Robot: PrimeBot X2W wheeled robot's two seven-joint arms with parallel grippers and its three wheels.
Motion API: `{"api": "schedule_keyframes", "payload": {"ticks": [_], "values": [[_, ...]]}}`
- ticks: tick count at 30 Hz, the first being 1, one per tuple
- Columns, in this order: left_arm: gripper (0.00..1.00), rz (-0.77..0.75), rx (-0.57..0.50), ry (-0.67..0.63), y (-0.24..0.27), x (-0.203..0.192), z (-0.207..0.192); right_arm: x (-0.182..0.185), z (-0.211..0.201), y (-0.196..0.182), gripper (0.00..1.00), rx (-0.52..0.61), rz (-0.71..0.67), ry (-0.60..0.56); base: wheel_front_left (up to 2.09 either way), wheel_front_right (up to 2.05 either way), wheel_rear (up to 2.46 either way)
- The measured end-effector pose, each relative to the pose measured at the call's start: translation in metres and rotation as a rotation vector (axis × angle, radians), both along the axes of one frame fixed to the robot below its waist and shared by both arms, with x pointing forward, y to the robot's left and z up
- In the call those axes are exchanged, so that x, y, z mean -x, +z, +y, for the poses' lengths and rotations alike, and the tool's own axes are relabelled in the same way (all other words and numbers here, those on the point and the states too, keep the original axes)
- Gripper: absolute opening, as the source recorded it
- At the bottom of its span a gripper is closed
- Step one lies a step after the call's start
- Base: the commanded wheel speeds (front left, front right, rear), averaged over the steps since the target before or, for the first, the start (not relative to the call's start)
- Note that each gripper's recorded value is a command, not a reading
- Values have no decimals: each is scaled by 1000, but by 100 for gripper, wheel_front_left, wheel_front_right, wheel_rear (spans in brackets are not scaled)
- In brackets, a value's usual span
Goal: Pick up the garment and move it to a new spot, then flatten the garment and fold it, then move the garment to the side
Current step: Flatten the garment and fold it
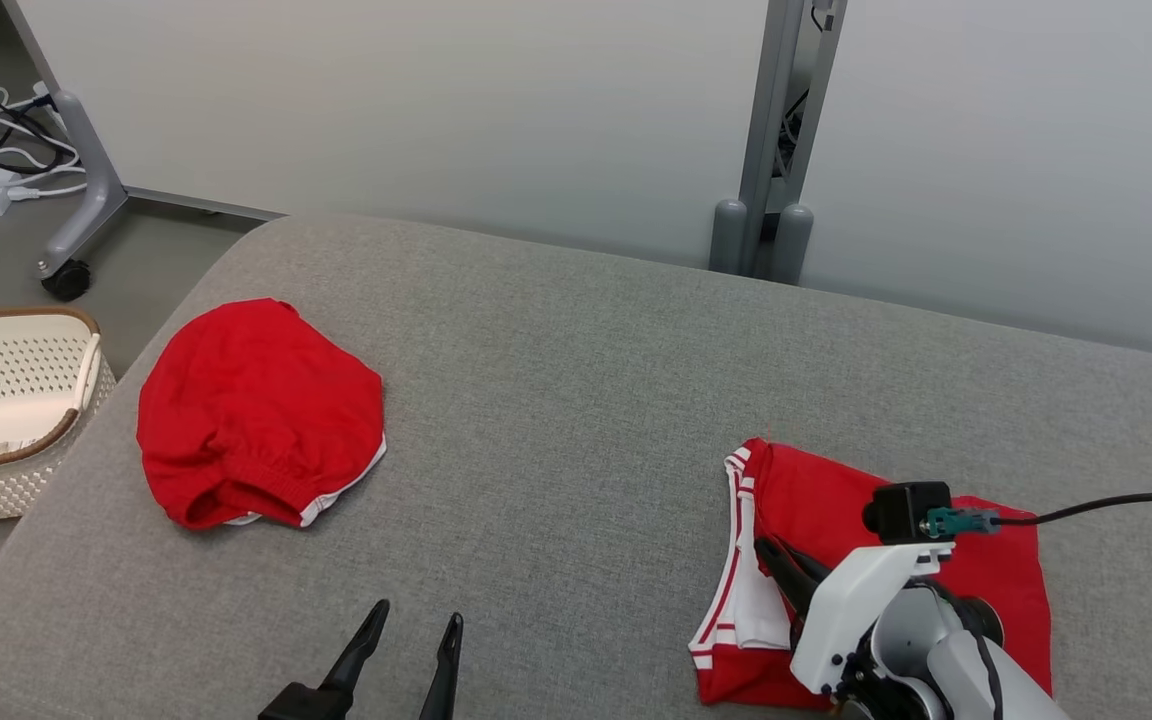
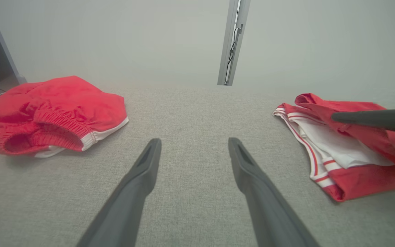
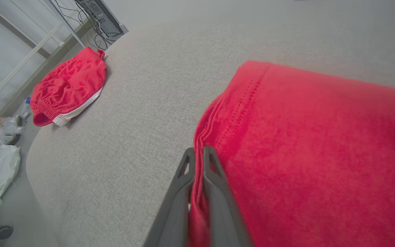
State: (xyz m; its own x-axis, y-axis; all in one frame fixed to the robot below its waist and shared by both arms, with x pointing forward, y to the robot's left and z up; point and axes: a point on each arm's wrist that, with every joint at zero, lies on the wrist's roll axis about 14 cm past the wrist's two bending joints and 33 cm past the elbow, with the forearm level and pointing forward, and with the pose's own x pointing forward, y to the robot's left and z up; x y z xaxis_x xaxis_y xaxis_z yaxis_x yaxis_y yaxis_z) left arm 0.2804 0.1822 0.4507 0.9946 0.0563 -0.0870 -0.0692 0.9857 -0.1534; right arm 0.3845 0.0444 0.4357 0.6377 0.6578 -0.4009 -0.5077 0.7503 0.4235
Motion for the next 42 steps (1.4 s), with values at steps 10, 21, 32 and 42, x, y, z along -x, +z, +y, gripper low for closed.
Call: {"api": "schedule_keyframes", "payload": {"ticks": [10,21,32,42], "values": [[100,8,1,14,-2,3,3,6,11,-15,0,-1,47,23,0,0,0],[100,-1,-4,-1,0,-2,1,-11,12,12,100,-133,-8,-64,0,0,0],[100,-32,25,-48,10,-19,-16,-47,-72,48,100,-70,-299,-257,0,0,0],[100,-55,29,-113,18,-33,-37,-25,-162,56,100,71,-488,-382,0,0,0]]}}
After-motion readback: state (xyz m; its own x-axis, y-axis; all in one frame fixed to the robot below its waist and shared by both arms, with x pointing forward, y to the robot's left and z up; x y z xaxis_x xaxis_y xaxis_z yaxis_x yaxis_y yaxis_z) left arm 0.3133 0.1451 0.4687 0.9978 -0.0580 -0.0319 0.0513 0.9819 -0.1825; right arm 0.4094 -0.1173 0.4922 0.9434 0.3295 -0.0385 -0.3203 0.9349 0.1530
